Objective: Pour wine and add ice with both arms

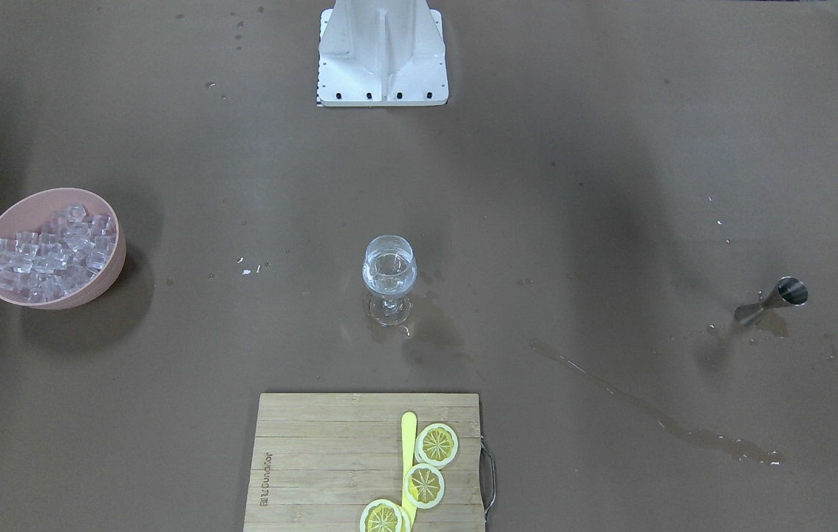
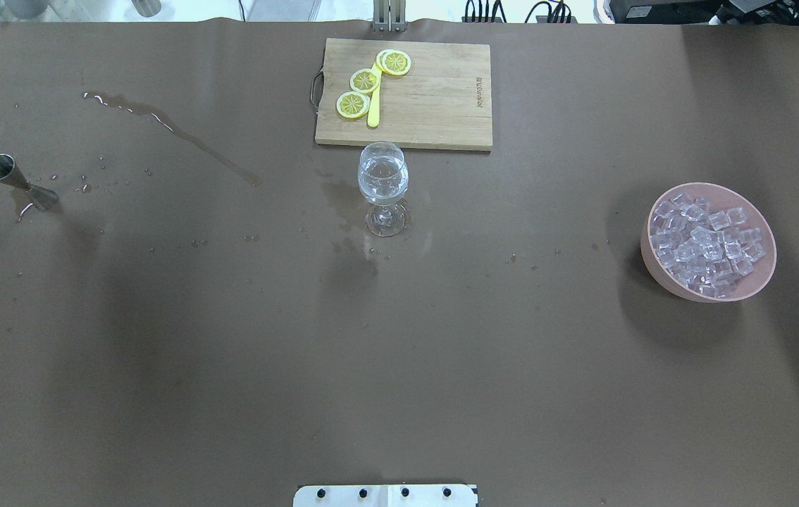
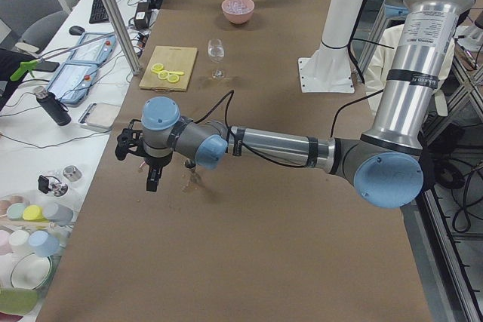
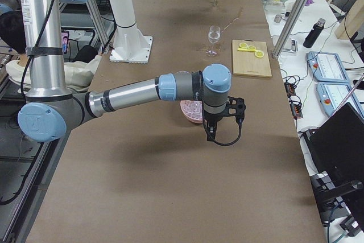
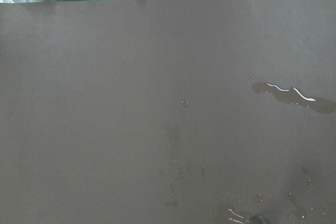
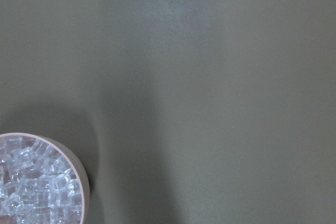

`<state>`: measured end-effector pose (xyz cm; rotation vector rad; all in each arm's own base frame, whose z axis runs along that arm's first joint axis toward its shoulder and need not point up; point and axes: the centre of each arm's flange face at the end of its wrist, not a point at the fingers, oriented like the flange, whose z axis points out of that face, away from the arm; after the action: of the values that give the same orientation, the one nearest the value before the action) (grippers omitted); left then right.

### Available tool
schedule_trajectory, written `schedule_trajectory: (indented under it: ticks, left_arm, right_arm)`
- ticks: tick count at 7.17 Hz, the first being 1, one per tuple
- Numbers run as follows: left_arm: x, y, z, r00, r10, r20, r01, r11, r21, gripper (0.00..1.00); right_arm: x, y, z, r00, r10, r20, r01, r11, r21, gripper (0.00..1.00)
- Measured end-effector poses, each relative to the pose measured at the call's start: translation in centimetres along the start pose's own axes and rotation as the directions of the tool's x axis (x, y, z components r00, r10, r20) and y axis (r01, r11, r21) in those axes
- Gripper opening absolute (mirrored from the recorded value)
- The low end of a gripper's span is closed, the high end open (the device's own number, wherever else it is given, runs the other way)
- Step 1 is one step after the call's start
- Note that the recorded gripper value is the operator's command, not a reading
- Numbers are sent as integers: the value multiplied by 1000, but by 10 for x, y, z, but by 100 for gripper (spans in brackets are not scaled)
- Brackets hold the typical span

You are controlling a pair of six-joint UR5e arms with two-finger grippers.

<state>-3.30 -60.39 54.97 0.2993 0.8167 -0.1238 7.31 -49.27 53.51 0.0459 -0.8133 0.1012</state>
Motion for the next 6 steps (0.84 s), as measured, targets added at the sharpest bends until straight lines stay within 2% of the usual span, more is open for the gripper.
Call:
schedule_trajectory:
  ticks: [3, 6]
  left_arm:
    - [4, 3, -1, 1000, -26, -3, 26, 999, -27, 98]
    - [28, 27, -23, 1000, -5, -28, 6, 1000, 23, 98]
  right_arm:
    - [1, 3, 0, 1000, 3, 1, -3, 1000, 0, 100]
    - [1, 9, -1, 1000, 11, 0, -11, 1000, 0, 100]
